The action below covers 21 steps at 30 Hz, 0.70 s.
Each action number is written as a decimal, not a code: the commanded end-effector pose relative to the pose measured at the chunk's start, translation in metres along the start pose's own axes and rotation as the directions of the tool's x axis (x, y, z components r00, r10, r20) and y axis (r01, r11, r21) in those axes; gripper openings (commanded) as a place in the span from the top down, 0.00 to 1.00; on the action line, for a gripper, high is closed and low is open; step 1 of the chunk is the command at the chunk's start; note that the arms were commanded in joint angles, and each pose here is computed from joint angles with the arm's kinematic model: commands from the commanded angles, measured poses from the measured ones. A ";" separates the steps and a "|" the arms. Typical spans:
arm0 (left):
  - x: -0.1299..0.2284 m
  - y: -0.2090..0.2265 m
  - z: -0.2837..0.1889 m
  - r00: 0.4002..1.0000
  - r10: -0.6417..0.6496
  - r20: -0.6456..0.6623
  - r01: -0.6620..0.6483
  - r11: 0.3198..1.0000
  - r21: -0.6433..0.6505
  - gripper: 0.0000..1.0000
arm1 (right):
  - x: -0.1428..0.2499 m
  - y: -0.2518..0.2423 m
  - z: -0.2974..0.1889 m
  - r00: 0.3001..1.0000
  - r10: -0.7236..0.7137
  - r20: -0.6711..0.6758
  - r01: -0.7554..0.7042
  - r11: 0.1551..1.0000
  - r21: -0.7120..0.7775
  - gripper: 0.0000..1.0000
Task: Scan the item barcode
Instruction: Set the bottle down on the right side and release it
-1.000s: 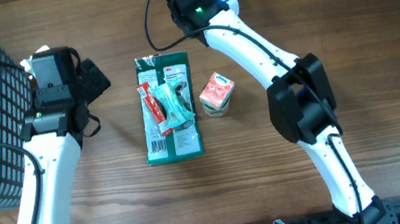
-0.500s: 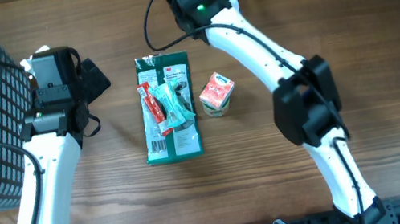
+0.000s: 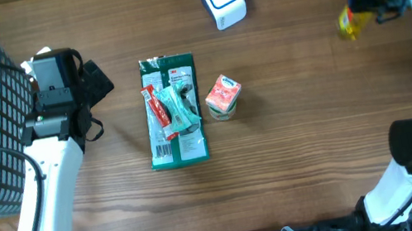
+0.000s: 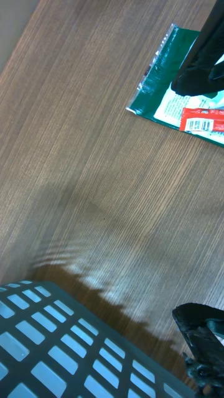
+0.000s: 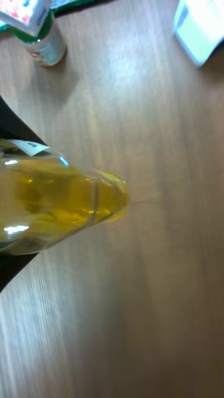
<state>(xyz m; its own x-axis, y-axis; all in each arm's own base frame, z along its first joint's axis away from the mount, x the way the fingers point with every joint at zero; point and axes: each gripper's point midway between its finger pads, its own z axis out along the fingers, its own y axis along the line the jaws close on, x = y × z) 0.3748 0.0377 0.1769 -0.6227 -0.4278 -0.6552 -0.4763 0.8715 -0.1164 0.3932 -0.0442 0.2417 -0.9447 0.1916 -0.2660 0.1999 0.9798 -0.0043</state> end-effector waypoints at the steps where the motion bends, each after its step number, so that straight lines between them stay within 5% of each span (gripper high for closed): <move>1: -0.004 0.002 0.000 1.000 -0.004 0.012 0.004 1.000 -0.011 0.00 | 0.025 -0.001 0.052 0.983 0.087 -0.160 -0.102 0.991 -0.089 0.92; 6: -0.004 0.002 0.000 1.000 -0.003 0.012 0.003 1.000 -0.011 0.00 | 0.047 -0.007 0.128 0.975 0.089 -0.202 -0.102 0.993 -0.056 0.88; 12: -0.004 0.002 0.000 1.000 -0.003 0.012 0.003 1.000 -0.011 0.00 | 0.049 -0.008 0.139 0.977 0.089 -0.192 -0.101 0.993 -0.055 0.81; 15: -0.004 0.002 0.000 1.000 -0.003 0.012 0.003 1.000 -0.011 0.00 | 0.049 -0.011 0.139 0.977 0.090 -0.192 -0.098 0.995 -0.035 0.60; 18: -0.004 0.002 0.000 1.000 -0.003 0.012 0.003 1.000 -0.011 0.00 | 0.050 -0.011 0.139 0.977 0.090 -0.195 -0.098 0.995 -0.034 0.25; 21: -0.004 0.002 0.000 1.000 -0.003 0.012 0.003 1.000 -0.011 0.00 | 0.047 -0.011 0.134 0.979 0.090 -0.181 -0.098 0.995 -0.036 0.14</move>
<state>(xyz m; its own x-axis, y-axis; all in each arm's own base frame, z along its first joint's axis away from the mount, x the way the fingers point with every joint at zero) 0.3749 0.0377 0.1769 -0.6224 -0.4278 -0.6554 -0.4762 0.8715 -0.1166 0.3830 -0.0542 0.0973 -0.9547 0.2855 -0.0835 0.2809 0.9577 0.0625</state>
